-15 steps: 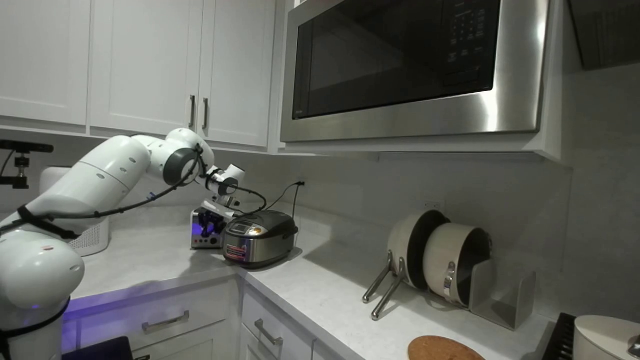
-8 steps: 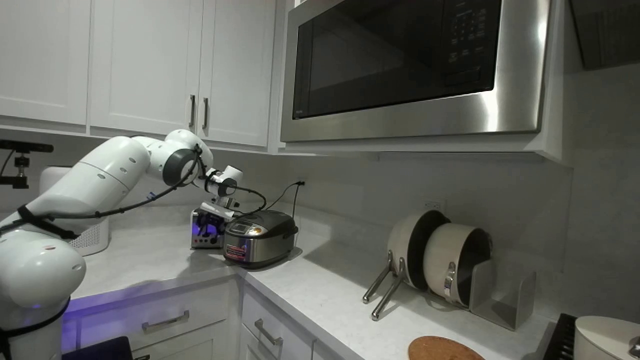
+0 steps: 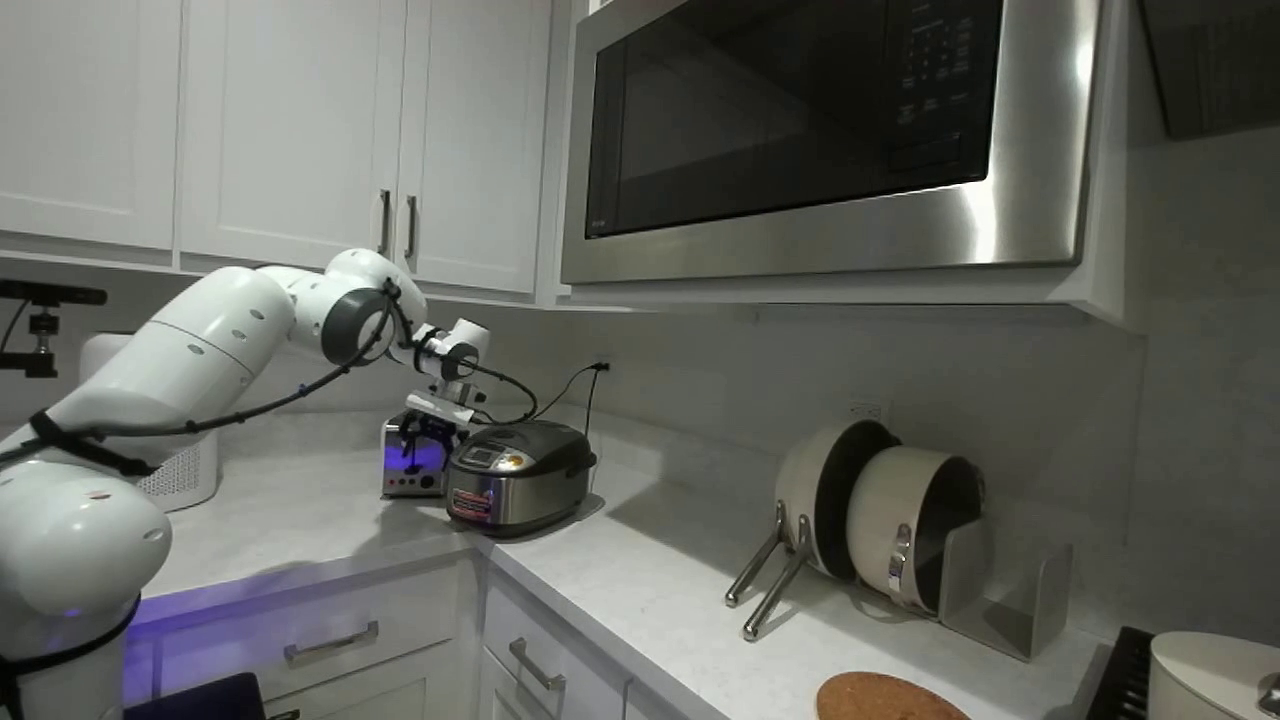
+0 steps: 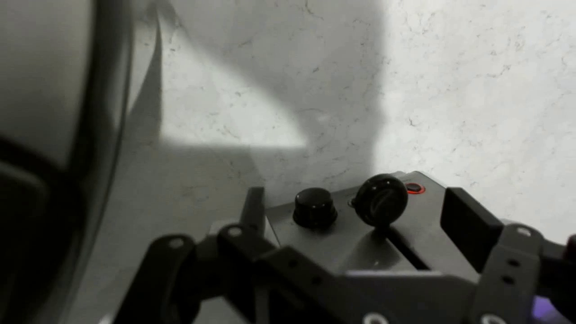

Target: Push down the switch on the toaster

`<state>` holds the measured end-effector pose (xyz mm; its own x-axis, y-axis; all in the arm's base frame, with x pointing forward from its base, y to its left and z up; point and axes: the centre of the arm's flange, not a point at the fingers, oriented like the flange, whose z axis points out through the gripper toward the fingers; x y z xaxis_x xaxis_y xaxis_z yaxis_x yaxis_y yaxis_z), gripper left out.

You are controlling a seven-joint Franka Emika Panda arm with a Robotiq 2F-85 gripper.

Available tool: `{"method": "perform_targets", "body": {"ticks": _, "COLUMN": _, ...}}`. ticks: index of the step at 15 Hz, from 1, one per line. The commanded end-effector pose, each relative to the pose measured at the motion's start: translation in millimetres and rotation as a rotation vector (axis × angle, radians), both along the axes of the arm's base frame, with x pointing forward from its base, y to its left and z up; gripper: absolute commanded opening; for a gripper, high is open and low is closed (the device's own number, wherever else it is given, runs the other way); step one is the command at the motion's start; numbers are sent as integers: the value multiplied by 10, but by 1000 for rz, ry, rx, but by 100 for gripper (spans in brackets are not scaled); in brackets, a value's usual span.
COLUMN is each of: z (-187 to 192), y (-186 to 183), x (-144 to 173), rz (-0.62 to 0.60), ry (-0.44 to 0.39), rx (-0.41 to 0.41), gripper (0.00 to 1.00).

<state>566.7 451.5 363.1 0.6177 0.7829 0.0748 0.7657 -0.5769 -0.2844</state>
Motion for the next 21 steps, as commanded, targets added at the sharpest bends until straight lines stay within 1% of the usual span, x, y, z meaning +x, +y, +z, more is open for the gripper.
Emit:
{"method": "perform_targets", "body": {"ticks": 1, "z": 398, "y": -191, "x": -81, "rz": -20, "ry": 2, "rx": -37, "gripper": 100}}
{"method": "perform_targets", "body": {"ticks": 7, "z": 953, "y": -387, "x": -256, "rz": -34, "ry": -25, "rx": -74, "gripper": 100}}
{"method": "perform_targets", "body": {"ticks": 10, "z": 1205, "y": -388, "x": -415, "rz": -73, "ry": -47, "rx": -123, "gripper": 100}}
{"method": "perform_targets", "body": {"ticks": 12, "z": 1308, "y": -402, "x": -564, "rz": -107, "ry": -64, "rx": -184, "gripper": 100}}
{"method": "perform_targets", "body": {"ticks": 14, "z": 1387, "y": -480, "x": -757, "rz": -127, "ry": -79, "rx": -226, "gripper": 100}}
{"method": "perform_targets", "body": {"ticks": 18, "z": 1535, "y": -698, "x": -1211, "rz": -178, "ry": -88, "rx": -282, "gripper": 100}}
{"method": "perform_targets", "body": {"ticks": 21, "z": 1695, "y": -902, "x": -1535, "rz": -231, "ry": -99, "rx": -310, "gripper": 100}}
